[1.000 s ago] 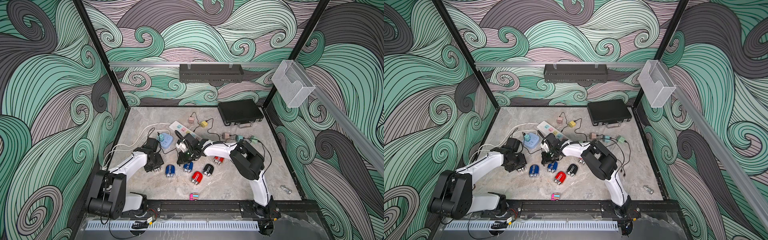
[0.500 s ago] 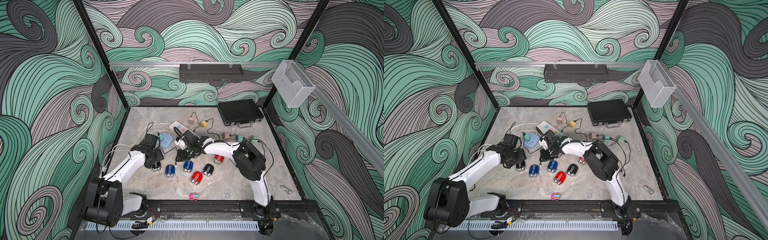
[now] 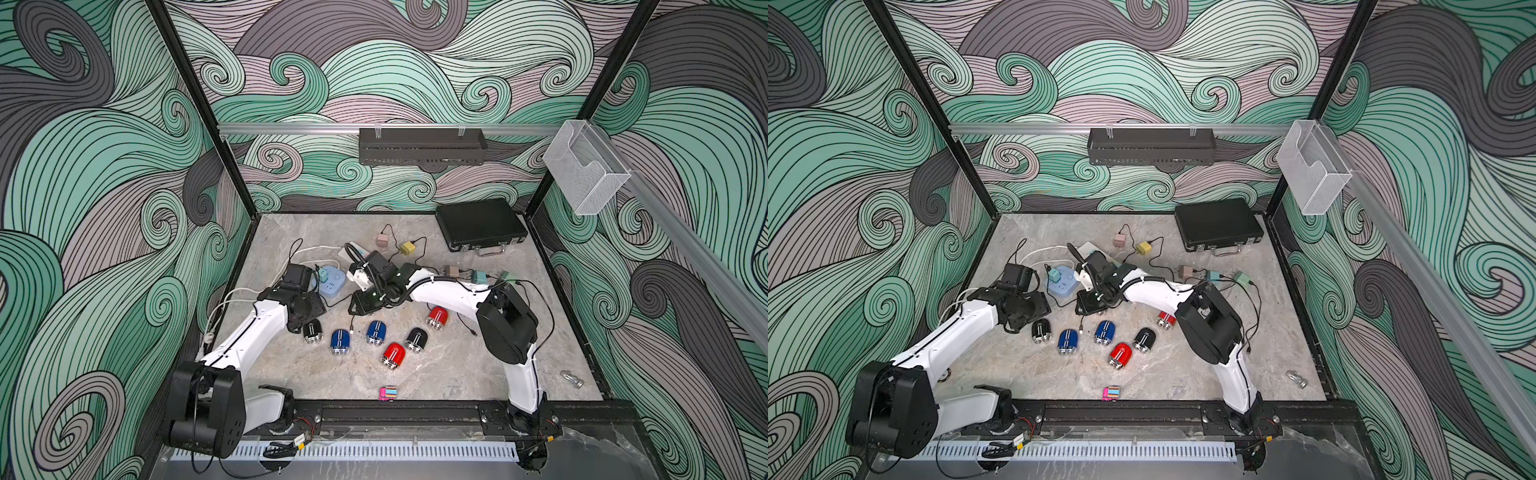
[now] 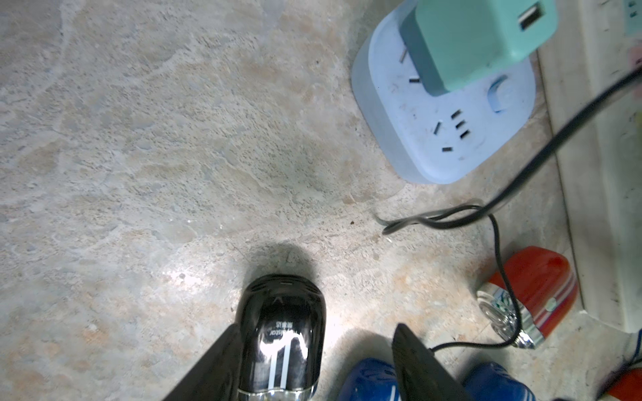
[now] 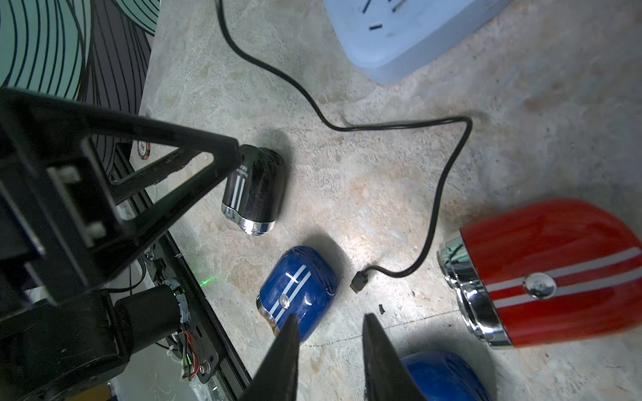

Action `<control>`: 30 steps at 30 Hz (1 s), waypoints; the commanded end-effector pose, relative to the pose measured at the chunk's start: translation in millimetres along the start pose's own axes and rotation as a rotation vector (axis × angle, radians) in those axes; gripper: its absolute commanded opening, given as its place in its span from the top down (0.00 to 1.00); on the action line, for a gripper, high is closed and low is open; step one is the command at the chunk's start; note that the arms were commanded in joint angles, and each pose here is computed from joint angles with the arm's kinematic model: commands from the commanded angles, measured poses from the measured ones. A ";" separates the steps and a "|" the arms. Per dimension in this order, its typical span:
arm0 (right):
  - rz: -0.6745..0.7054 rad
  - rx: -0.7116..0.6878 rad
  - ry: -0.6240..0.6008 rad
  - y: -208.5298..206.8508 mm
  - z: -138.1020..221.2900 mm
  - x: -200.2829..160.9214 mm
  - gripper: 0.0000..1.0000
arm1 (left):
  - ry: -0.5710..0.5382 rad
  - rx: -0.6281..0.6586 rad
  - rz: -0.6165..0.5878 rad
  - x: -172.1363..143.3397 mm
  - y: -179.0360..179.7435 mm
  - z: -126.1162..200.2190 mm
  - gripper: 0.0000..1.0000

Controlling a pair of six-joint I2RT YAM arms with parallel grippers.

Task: Unplug the electric shaver
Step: Place the electric shaver at the center of the board, then remove the plug from the socket.

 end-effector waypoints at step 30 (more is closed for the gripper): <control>0.316 -0.227 -0.085 -5.1 -34.9 106.5 0.51 | 0.025 -0.313 0.359 88.4 -2.7 -38.1 0.35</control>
Point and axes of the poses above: each gripper's point midway between its finger pads, its own z axis back along the fingers, its own y axis along the line the jaws close on, x = y × z, the point moved 3 cm from there along z, back along the fingers, and after that the axes turned 1 degree about z, right-handed, at the moved point
